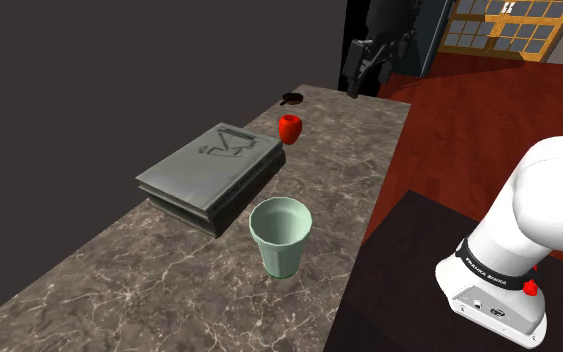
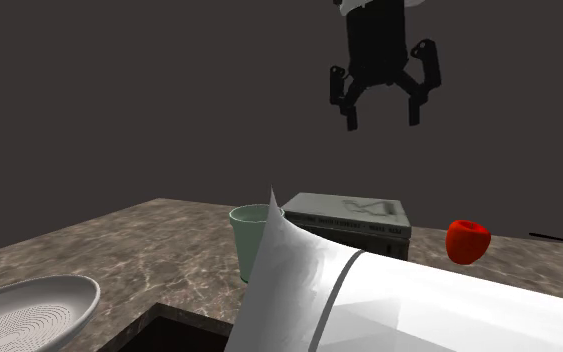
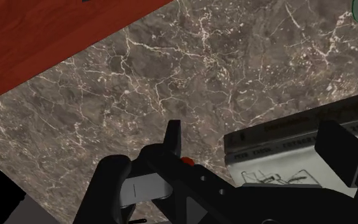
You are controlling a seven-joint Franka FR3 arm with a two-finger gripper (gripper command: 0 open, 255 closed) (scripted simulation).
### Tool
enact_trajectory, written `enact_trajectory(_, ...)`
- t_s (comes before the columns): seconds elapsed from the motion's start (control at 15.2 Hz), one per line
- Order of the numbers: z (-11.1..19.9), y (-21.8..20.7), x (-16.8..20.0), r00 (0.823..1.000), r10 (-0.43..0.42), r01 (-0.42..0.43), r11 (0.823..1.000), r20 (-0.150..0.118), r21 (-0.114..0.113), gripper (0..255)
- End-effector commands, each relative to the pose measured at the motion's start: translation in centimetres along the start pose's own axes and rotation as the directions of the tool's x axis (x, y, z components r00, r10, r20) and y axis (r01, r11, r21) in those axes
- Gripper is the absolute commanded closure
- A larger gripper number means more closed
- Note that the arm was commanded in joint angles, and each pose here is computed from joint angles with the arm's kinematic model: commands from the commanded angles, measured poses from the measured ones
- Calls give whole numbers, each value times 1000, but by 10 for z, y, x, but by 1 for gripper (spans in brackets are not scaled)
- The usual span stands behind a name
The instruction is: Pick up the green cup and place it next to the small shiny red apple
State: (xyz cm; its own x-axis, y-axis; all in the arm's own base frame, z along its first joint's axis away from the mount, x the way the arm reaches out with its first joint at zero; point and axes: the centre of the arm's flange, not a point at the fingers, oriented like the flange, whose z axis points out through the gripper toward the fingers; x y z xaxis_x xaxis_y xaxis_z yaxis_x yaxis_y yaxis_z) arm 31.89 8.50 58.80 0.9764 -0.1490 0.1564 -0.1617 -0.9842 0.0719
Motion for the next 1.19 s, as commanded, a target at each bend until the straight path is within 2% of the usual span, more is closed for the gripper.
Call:
enact_trajectory(0.0, 8, -26, -3, 1000, -5, 5, 1000, 3, -9, 0)
enact_trajectory(1.12, 101, -238, -42, 998, -53, 56, 995, 37, -84, 0)
